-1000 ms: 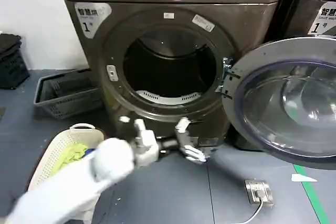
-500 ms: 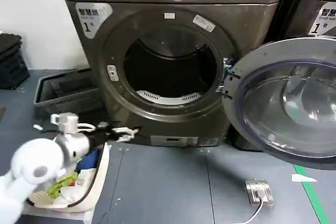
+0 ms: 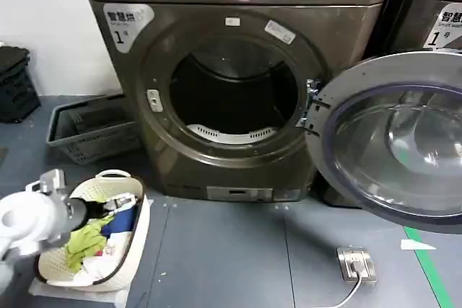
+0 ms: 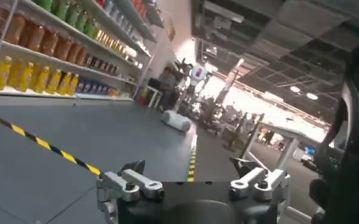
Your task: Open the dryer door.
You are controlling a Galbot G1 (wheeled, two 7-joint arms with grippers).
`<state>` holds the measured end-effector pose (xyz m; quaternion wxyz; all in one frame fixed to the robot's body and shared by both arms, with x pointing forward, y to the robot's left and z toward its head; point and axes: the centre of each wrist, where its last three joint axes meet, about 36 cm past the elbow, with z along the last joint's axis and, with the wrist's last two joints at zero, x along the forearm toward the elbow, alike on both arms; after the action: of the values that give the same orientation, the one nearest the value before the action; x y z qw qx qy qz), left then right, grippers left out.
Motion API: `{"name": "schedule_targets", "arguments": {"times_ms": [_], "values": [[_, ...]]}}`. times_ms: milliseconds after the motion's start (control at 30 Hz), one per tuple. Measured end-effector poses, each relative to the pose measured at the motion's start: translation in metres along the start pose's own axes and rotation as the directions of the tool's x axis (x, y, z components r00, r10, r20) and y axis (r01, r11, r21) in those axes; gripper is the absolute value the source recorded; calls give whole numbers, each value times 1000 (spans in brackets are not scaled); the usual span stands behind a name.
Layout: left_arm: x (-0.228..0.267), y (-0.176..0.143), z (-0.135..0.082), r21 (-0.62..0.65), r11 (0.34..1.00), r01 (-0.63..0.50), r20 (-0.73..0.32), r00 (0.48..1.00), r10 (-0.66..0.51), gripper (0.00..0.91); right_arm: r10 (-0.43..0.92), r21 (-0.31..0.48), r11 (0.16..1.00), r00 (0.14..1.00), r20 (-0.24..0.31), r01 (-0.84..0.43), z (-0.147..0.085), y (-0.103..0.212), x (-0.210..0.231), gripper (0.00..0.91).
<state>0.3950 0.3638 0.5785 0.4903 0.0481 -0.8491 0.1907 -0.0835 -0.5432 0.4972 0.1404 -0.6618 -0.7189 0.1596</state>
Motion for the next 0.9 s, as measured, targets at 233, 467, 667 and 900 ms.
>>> {"name": "schedule_targets", "arguments": {"times_ms": [233,467,667,900], "values": [[-14,17,-6,45,995,90,-58,994,-87,907,11,-14,1000,1000,-9,-11,0,-6,-1,907],[-19,27,-10,91,992,92,-118,990,-81,907,22,-25,999,1000,9,-22,2,-6,-1,907],[-21,30,-11,111,990,85,-145,987,-69,907,22,-19,1000,1000,1,-22,6,-9,-1,907],[-22,33,-13,113,988,101,-138,987,-85,907,29,-20,999,1000,-1,-29,11,-12,-2,907]]}}
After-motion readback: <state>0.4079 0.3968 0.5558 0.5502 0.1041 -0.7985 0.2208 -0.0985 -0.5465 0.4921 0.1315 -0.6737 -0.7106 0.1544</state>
